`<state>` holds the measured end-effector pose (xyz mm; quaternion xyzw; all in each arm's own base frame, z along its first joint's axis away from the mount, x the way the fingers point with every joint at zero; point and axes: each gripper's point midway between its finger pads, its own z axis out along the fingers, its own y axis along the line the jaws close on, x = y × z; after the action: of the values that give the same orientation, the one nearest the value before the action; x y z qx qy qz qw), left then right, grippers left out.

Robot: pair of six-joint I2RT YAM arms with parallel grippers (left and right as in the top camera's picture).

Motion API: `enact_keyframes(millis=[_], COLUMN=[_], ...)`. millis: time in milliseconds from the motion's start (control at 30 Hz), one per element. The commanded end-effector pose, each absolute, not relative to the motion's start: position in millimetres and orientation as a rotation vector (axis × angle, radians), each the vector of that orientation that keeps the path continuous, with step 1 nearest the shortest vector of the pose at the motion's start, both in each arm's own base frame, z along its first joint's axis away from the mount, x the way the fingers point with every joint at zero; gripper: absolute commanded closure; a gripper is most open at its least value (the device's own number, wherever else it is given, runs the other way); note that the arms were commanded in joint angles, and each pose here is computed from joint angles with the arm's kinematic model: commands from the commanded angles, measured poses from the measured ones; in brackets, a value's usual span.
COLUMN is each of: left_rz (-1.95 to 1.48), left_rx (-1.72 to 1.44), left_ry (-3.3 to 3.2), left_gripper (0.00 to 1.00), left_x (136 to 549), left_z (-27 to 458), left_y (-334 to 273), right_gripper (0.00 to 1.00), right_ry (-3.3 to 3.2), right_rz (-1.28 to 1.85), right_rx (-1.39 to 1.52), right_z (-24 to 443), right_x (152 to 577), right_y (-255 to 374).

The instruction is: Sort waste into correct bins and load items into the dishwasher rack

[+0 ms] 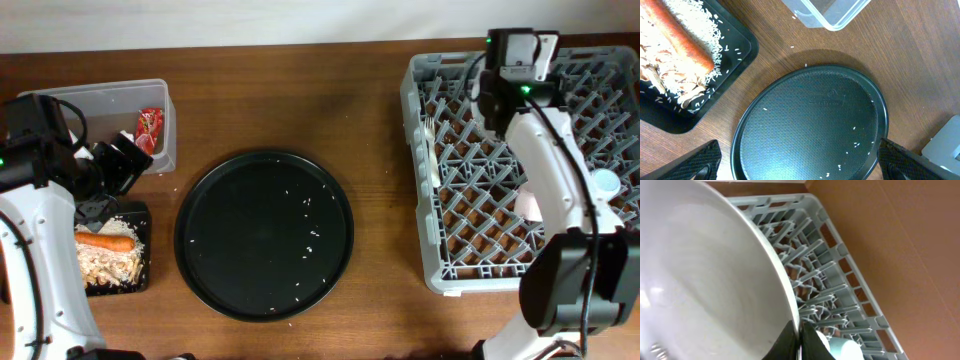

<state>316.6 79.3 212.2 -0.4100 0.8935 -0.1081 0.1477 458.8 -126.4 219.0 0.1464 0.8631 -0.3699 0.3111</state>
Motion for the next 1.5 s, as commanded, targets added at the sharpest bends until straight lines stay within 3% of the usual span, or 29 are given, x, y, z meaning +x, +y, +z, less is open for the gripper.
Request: enact_keyframes(millis=[0,33,100,133,267,400,533,700,1067,1467], left_rz=[-0.319,-0.319,-0.319,-0.319,-0.319,-0.319,-0.319,-0.319,-0.319,-0.319], left_rx=[-1.181,-1.181,-1.181,-1.182,-1.181,-1.182,-1.181,-1.181,-1.181,-1.181], left_ry=[2.565,2.565,2.565,2.564,2.565,2.564,2.565,2.565,2.565,2.565], left_gripper=[0.01,0.01,0.01,0.01,0.01,0.01,0.01,0.01,0.01,0.01], left_x=[316,316,316,316,316,316,316,316,316,316], left_z=[214,214,214,214,214,214,214,214,214,214], left_y=[80,80,80,80,80,80,80,80,80,80], right_gripper=[0.7,0.58,0.49,0.33,0.01,0.01,0.01,0.01,0.01,0.01], right_ry=[2.292,2.29,2.287,2.289,2.258,2.199,2.219,2.291,2.467,2.322], right_rz=[-1.043,-1.045,-1.044,-1.039,-1.002,-0.804,-0.393,-0.038,-0.044,0.25], right_rx=[0.362,0.354,0.335,0.321,0.311,0.485,0.531,0.508,0.559,0.805], right_z=[209,210,211,212,228,283,344,375,350,247], right_x=[462,462,463,464,469,460,439,381,274,204], right_y=[-122,-119,-112,-107,-91,-79,-44,-5,-9,4])
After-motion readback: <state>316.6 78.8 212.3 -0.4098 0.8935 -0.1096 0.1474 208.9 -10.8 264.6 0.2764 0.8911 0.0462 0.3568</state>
